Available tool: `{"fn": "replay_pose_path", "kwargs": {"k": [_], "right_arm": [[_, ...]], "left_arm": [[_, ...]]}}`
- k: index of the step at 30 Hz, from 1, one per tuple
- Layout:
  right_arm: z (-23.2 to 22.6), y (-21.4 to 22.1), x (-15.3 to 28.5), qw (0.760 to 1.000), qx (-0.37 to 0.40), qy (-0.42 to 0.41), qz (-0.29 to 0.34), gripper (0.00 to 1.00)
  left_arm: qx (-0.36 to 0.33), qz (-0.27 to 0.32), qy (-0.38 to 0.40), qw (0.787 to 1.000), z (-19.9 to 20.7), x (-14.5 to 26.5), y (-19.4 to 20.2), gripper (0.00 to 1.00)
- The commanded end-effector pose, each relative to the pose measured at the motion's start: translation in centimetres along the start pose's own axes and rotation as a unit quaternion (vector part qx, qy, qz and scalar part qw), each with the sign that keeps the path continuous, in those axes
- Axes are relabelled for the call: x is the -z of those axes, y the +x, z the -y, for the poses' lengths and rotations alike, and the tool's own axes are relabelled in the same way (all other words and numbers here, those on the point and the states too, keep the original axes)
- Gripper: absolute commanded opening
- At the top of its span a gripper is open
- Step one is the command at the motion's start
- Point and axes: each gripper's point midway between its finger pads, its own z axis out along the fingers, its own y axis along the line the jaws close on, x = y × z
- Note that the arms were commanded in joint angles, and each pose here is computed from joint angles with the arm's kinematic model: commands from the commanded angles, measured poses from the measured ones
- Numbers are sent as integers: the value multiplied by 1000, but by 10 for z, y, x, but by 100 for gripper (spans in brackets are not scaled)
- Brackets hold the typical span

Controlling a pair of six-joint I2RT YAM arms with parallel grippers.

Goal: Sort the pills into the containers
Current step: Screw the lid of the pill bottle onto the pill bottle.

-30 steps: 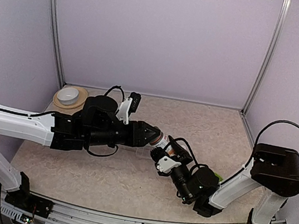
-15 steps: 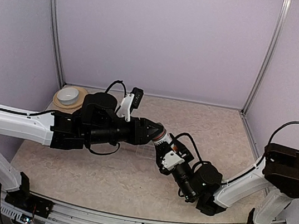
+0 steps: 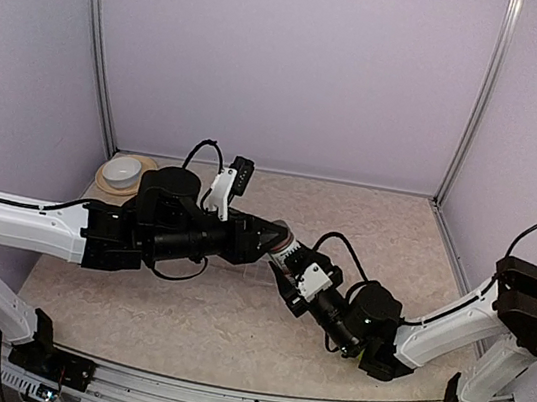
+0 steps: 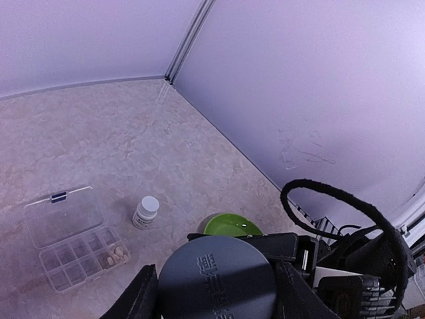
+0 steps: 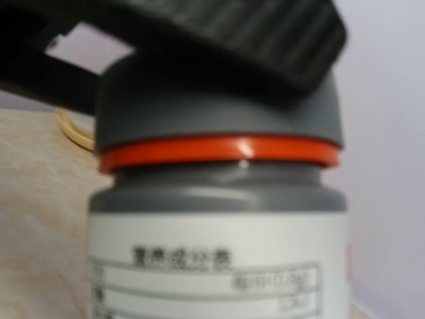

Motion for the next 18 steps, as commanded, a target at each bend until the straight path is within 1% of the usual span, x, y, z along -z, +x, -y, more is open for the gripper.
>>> {"fn": "replay_pose_path", "kwargs": {"k": [1,6,12,18], "right_arm": [[-4,-65,5,986,-96,-77,113,0],[-2,-66,6,979,-126,-105,120,0],[-15,-65,1,973,-139,-152,109,0],[-22,-64,-1,967,-151,-181,101,0]], "left_arm": [[-42,-25,-1,999,-6,3,22,37],[-59,-16,24,998,3,8,19,38],[-81,-20,42,996,10,9,19,42],[-121,-44,37,991,8,8,25,42]]}}
